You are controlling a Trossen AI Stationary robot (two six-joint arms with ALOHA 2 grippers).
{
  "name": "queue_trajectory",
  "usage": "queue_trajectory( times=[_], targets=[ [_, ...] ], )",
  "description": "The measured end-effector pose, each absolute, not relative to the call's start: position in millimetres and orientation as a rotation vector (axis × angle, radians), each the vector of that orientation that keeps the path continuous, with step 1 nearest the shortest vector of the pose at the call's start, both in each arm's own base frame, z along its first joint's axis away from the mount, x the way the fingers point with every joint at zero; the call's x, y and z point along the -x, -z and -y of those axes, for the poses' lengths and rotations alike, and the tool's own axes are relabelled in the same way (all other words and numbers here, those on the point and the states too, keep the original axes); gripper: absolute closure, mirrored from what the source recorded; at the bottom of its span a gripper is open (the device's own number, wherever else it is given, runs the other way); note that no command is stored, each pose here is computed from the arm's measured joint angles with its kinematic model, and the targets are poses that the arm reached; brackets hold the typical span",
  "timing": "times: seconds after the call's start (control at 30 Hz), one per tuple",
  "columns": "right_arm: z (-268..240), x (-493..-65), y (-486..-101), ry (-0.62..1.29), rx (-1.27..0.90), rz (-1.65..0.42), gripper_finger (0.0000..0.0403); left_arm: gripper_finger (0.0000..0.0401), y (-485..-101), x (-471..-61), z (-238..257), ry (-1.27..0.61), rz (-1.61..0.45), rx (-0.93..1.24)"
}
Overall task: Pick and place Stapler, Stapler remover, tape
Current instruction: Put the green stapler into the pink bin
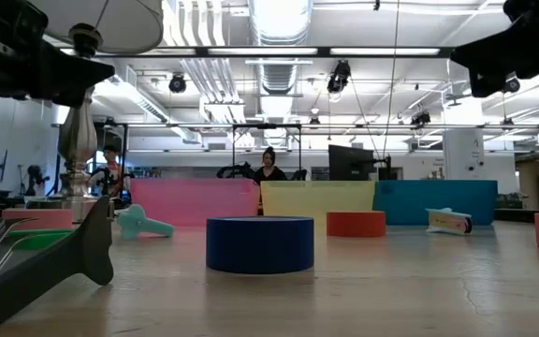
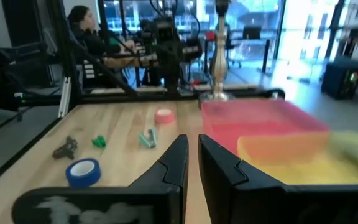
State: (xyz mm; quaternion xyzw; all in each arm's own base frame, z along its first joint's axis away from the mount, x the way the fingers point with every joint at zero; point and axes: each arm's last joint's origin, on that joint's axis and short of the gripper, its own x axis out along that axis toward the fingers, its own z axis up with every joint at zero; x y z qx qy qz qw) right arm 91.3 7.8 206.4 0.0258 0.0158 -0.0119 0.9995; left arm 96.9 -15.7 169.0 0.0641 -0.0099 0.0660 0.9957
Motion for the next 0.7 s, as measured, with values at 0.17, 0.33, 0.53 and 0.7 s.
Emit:
queue_trajectory(
  times=[0.17,0.33,0.53,0.7],
  targets=[
    [-7.8,-91.4,-207.2,0.024,-0.042,-0.025,0.0371,0.0389,-174.0,-96.6,15.6,-0.131,0.079,0.024],
    [-7.7,-91.4,-211.6,0.025,0.004,0.021,0.0371,0.0389,-175.3,-96.5,15.6,-0.123,0.103,0.181],
    [-8.3,-94.9,-220.2,0.021,-0.03,0.1,0.0371,0.0389,-176.3,-96.7,15.4,-0.118,0.121,0.325],
    [-10.1,-108.5,-225.7,0.021,-0.016,0.139,0.0368,0.0381,-179.5,-96.3,15.3,-0.115,0.145,0.334]
  ],
)
